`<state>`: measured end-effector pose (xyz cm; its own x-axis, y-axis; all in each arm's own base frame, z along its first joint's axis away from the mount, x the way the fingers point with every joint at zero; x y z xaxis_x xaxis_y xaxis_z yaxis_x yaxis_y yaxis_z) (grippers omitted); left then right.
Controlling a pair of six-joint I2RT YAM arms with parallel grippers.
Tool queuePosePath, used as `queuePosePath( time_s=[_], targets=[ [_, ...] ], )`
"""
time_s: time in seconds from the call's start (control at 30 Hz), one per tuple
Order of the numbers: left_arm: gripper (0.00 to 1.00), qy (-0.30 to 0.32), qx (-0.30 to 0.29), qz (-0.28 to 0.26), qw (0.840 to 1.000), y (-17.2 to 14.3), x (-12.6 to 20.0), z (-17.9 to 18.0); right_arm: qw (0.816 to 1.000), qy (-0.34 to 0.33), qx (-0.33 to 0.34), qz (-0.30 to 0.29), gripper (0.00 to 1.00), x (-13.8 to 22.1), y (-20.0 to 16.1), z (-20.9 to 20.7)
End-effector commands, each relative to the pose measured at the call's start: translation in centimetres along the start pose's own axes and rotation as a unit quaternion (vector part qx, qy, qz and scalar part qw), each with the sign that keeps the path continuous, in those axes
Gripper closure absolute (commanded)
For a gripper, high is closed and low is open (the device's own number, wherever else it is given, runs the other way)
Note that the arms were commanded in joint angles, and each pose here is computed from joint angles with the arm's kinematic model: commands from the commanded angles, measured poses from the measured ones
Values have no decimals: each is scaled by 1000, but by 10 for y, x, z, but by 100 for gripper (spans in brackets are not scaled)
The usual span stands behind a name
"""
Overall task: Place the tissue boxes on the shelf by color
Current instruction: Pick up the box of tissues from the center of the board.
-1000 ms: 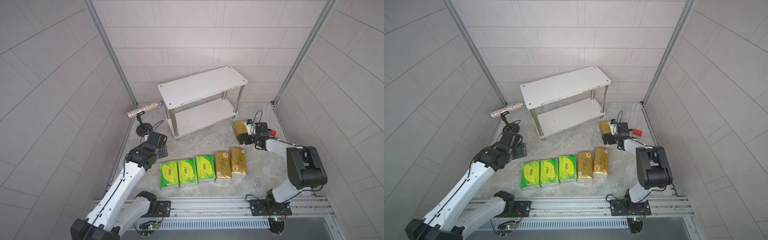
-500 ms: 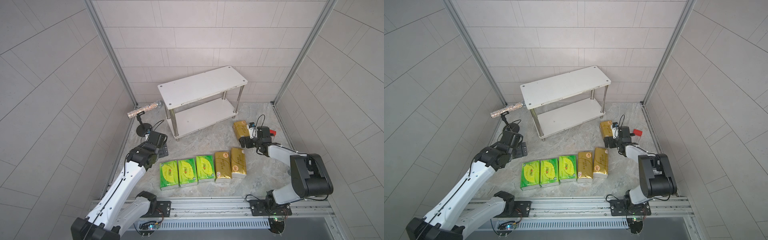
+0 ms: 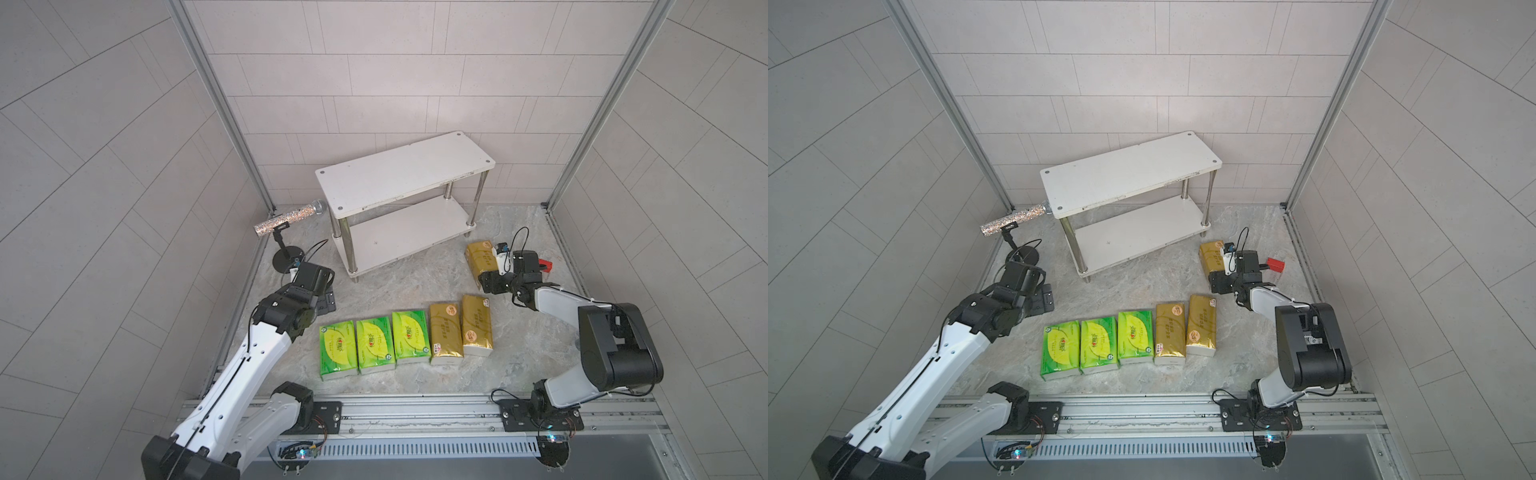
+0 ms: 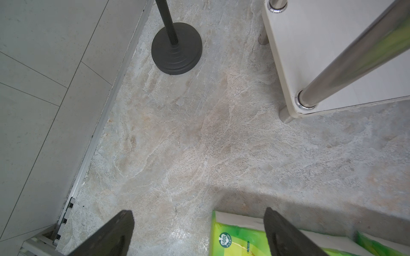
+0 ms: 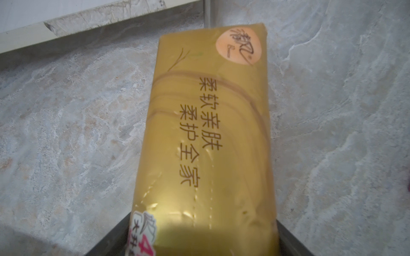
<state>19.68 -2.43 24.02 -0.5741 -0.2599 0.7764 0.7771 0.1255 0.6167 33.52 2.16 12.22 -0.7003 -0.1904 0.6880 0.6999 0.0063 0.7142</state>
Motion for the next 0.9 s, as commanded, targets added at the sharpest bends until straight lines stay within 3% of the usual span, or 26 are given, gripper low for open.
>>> queuePosePath(
  time_s=[0.0, 0.87],
  targets=[
    [0, 5, -4, -12, 1000, 3, 3, 2, 1000, 2, 2, 6, 16, 0, 2, 2],
    [0, 33, -23, -7, 999, 9, 1, 3, 998, 23, 40, -42, 24, 27, 48, 11]
  ],
)
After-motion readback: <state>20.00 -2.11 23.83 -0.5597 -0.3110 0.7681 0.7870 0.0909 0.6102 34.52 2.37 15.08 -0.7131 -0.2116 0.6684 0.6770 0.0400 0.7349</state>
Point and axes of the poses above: each gripper's point midway between its finger pads, its own x axis back along the fingers, its own z axis along the line the jaws close on, y = z × x, the point moved 8 cm from there along x, back along the fingers, and after that the axes turned 3 degrees about -x, right-handed, at the moved point
